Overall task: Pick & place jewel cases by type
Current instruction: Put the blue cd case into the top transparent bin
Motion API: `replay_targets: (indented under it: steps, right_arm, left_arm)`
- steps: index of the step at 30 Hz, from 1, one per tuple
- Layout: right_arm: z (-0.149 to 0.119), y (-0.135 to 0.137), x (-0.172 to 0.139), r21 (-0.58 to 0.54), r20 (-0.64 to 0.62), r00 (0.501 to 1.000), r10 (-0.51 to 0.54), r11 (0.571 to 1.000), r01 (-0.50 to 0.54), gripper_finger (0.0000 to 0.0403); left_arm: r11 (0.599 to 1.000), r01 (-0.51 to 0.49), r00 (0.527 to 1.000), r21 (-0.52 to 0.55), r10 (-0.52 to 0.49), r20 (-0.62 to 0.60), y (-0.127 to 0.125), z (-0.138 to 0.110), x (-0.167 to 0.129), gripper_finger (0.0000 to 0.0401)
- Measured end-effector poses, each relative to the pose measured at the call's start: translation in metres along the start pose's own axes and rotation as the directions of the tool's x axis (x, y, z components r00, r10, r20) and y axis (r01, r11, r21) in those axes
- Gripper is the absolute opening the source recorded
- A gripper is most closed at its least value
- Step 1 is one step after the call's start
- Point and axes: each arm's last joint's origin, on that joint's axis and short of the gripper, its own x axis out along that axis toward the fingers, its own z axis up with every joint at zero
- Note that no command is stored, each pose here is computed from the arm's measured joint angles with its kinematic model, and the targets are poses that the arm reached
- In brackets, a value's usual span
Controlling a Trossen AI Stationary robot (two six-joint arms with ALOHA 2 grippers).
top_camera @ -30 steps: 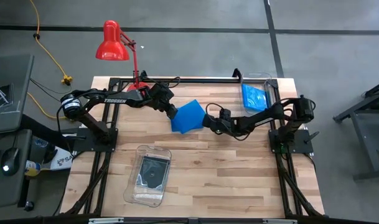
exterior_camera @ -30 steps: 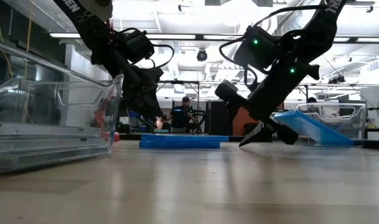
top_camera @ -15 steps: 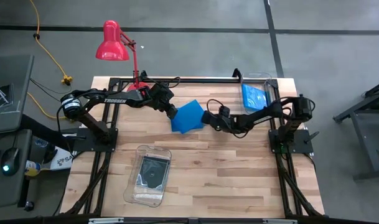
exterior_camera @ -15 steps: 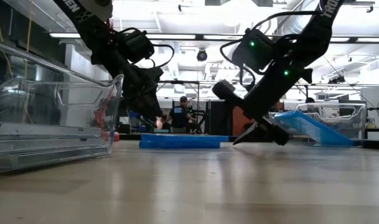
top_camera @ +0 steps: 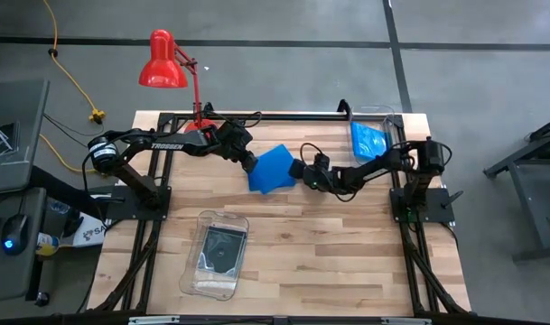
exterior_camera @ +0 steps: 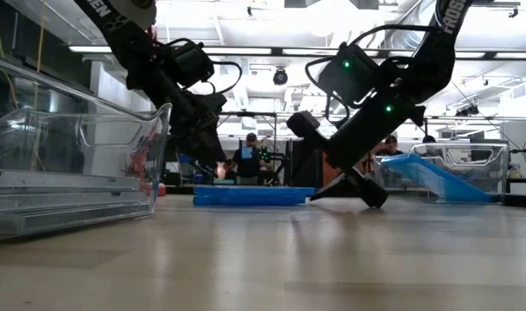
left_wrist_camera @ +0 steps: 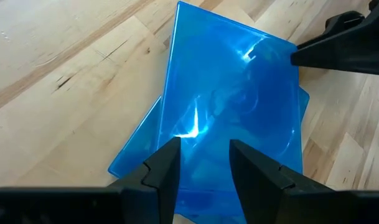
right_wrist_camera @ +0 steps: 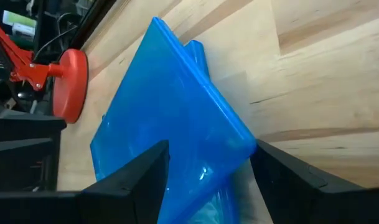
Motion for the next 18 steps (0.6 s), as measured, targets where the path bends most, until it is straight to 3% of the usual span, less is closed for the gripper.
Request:
replay_targets:
  steps: [12, 18]
  right_arm:
    - [0.013, 0.0, 0.007, 0.046, -0.017, 1.0, 0.002, 0.999, -0.001, 0.0215]
    - [0.013, 0.0, 0.007, 0.038, -0.013, 1.0, 0.0, 0.999, 0.001, 0.0215]
  left_arm:
    - [1.0, 0.015, 1.0, 0.009, -0.015, -0.007, 0.0, 0.0, 0.0, 0.0133]
    - [0.996, 0.091, 0.99, 0.011, -0.09, -0.105, -0.001, -0.011, 0.02, 0.0133]
